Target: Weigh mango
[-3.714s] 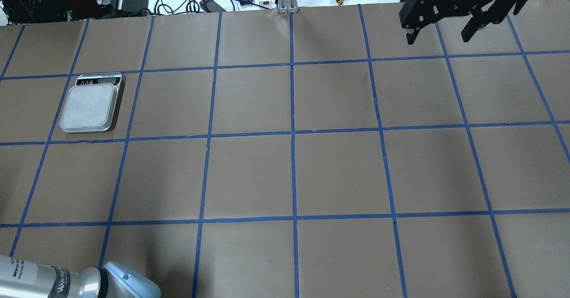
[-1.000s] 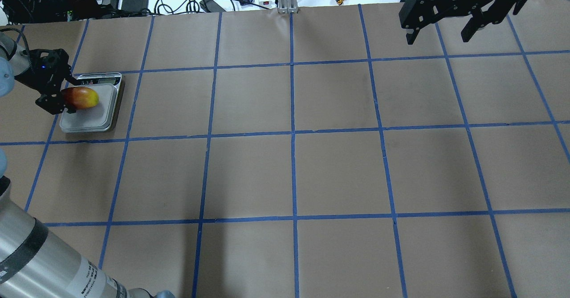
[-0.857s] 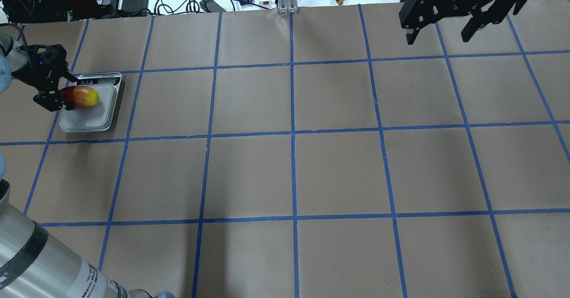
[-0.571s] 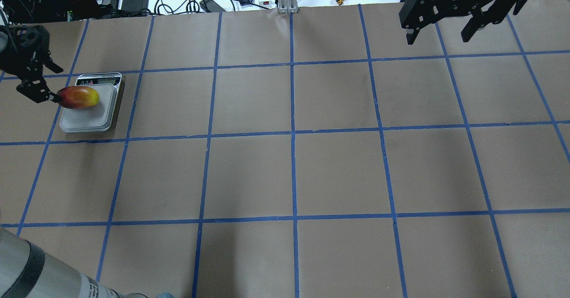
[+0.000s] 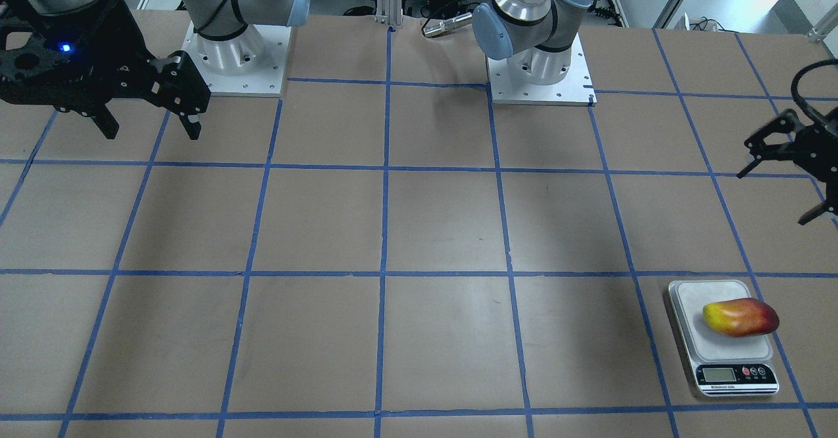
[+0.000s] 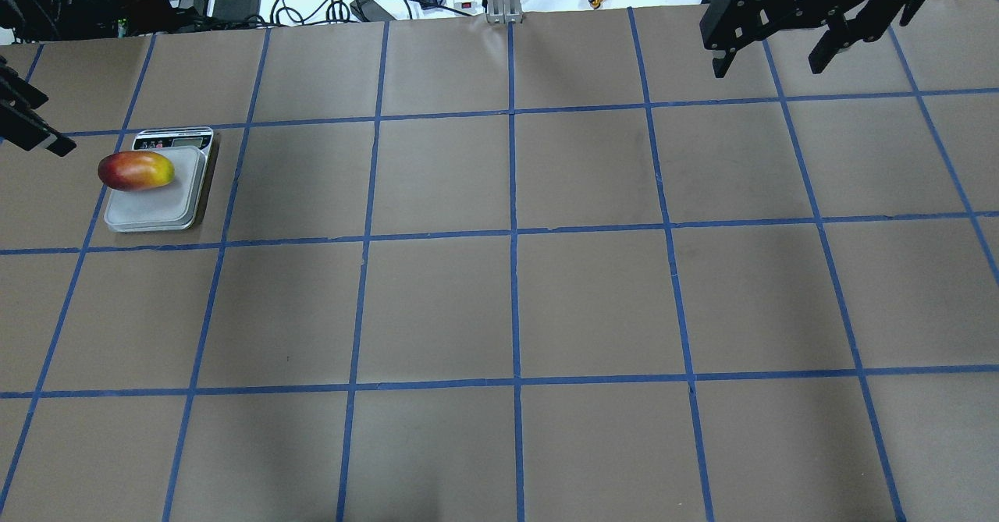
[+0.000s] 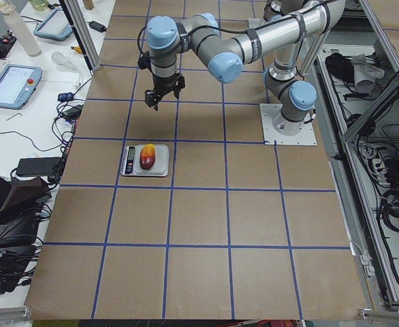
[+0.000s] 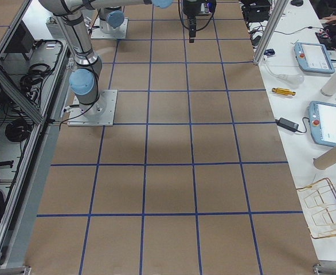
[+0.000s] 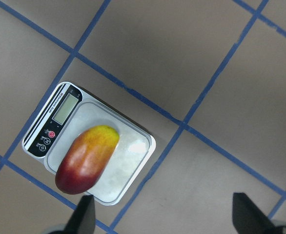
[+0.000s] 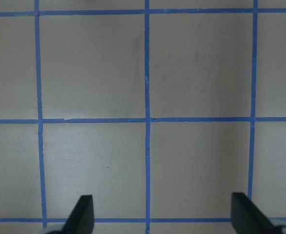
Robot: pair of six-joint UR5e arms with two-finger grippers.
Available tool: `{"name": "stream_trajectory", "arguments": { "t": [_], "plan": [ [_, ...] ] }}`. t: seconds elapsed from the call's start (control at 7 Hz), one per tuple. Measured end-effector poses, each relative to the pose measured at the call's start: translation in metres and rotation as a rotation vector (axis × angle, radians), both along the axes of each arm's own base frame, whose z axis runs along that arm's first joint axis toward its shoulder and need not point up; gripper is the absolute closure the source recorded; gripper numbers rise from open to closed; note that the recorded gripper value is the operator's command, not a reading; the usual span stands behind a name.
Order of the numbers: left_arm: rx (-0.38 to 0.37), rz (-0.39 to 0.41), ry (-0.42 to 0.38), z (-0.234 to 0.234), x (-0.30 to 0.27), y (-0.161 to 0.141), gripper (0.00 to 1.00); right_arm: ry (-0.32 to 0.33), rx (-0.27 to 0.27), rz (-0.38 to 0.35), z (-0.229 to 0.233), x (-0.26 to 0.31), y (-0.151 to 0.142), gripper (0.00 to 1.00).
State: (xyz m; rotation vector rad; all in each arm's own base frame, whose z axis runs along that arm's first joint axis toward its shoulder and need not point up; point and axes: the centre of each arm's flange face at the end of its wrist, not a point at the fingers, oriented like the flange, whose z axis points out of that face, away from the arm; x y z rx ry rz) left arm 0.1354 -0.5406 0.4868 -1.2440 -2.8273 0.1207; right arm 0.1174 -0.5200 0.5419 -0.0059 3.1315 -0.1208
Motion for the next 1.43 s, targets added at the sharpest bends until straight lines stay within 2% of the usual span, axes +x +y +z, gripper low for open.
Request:
{"name": "stream_trajectory", "arguments": {
  "t": [0.29, 0.43, 0.86, 1.14, 1.29, 1.43],
  "plan": [
    [0.053, 0.116, -0.053, 0.026, -0.08, 0.022, 0.0, 0.001, 0.0, 0.001, 0.0, 0.0, 0.0, 0.0],
    [0.067, 0.205, -0.063, 0.025, -0.122, 0.029, 0.0, 0.001, 0.0, 0.001, 0.0, 0.0, 0.0, 0.0],
    [0.089, 0.593, -0.06, 0.011, -0.233, 0.032, 0.0, 0.0, 0.0, 0.001, 0.0, 0.001, 0.0, 0.0],
    [0.072, 0.82, -0.043, 0.014, -0.269, 0.03, 0.0, 0.001, 0.001, 0.001, 0.0, 0.0, 0.0, 0.0],
    [0.065, 0.887, -0.037, 0.019, -0.273, 0.028, 0.0, 0.001, 0.001, 0.001, 0.0, 0.0, 0.0, 0.0],
    [0.06, 0.912, -0.034, 0.023, -0.275, 0.027, 0.0, 0.001, 0.001, 0.001, 0.0, 0.0, 0.0, 0.0]
  ]
}}
